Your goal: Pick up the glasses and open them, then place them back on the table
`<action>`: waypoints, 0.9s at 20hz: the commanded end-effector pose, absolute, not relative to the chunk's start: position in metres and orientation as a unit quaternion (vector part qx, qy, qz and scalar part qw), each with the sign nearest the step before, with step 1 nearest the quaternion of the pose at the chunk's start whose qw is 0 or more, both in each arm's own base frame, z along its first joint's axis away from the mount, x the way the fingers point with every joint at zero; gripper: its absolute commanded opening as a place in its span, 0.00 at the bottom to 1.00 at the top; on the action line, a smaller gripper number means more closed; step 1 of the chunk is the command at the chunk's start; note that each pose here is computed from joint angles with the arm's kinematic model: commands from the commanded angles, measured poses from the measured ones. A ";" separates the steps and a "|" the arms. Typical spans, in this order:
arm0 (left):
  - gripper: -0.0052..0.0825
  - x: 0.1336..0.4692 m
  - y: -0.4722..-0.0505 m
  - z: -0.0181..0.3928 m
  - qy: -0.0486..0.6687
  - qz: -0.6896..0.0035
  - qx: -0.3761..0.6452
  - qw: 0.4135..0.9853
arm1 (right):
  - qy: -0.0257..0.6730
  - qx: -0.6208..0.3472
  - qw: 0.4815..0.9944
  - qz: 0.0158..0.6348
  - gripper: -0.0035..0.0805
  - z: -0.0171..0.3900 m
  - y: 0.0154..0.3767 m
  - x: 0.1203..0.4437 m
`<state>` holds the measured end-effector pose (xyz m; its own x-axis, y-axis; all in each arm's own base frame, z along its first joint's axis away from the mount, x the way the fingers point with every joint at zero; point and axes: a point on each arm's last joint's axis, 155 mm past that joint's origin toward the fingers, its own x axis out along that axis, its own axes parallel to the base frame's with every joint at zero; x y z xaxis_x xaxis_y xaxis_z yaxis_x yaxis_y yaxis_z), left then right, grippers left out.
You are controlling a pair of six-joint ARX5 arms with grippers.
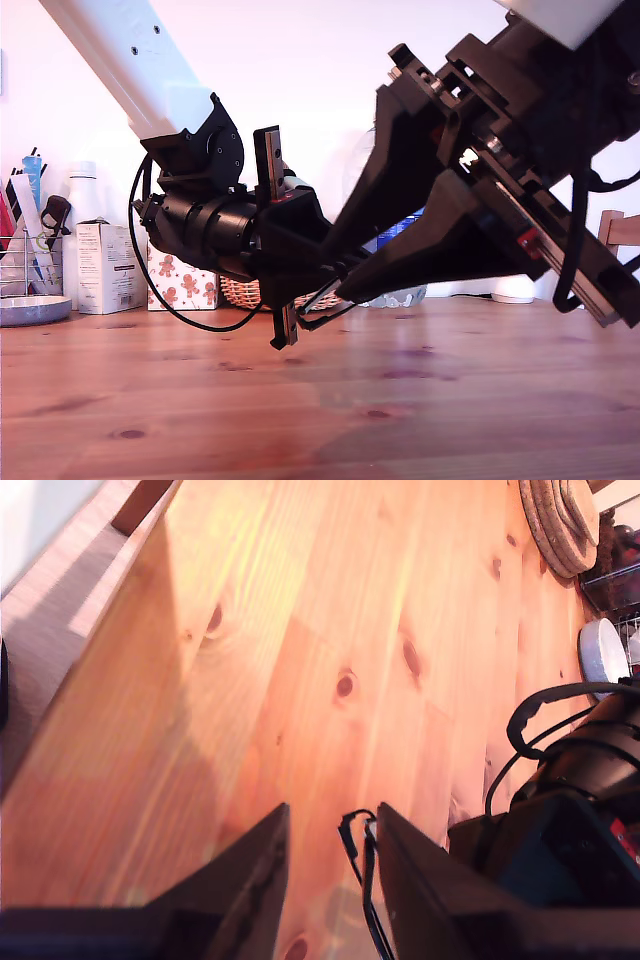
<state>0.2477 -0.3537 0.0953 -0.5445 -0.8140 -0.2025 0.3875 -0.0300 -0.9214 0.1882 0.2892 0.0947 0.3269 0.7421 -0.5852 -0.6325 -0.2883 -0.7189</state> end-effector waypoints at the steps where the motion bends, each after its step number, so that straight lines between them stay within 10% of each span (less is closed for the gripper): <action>1: 0.04 0.245 -0.354 0.084 0.558 -0.683 -0.202 0.426 | -0.053 -0.558 0.590 0.581 0.26 0.094 0.292 0.186; 18: 0.04 0.239 -0.354 0.084 0.569 -0.678 -0.202 0.420 | -0.073 -0.575 0.591 0.562 0.12 0.101 0.294 0.195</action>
<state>0.2436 -0.3529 0.0946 -0.5538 -0.8060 -0.2090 0.3700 -0.0133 -0.9289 0.1956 0.2900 0.1002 0.3632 0.7413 -0.5644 -0.5906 -0.2854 -0.7548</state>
